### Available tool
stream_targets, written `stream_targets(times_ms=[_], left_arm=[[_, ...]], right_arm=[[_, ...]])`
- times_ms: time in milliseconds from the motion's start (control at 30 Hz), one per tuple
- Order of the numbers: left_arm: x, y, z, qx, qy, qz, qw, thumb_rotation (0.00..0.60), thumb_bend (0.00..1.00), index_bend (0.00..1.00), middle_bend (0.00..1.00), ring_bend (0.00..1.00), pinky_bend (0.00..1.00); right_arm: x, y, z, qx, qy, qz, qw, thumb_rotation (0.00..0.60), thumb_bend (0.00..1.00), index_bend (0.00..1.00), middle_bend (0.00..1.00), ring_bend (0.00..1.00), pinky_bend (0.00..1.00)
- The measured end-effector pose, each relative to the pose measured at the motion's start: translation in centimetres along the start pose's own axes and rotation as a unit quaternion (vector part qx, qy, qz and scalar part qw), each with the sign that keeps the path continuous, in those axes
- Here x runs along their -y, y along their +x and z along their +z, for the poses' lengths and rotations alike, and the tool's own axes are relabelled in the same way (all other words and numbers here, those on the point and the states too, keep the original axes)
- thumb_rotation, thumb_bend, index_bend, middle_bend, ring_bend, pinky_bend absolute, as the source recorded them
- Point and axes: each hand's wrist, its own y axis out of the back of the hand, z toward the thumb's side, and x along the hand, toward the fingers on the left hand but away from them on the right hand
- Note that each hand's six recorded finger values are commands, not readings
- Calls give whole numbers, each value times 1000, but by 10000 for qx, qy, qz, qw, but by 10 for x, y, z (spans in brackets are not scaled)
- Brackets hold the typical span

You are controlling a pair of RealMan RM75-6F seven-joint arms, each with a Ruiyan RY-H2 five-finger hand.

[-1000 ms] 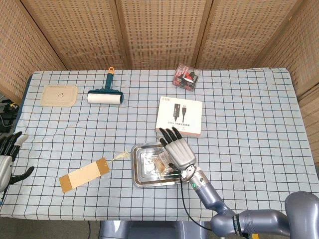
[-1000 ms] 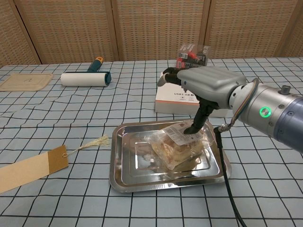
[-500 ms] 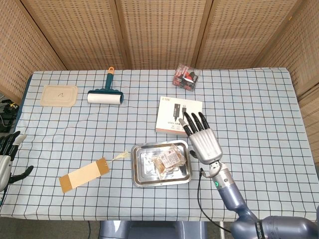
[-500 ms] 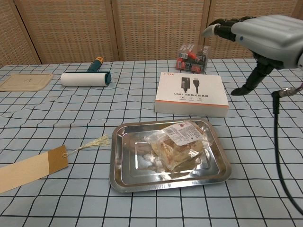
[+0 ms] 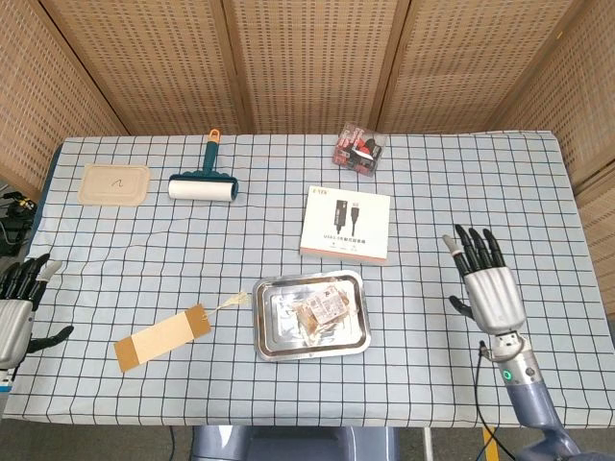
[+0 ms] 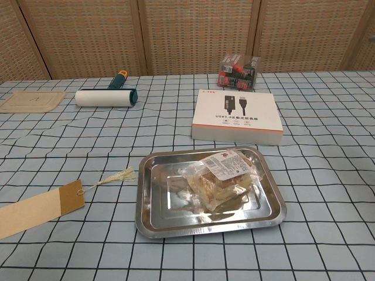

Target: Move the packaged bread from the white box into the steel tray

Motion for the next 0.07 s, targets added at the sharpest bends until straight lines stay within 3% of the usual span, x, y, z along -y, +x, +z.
stream_targets(times_ms=[67], left_arm=[[2,1,-2,-36,22,-25,10000,600,88,0,0,0,0]], right_arm=[[0,14,-11,107,-156,-13,9998,600,141,36,0,0,0]])
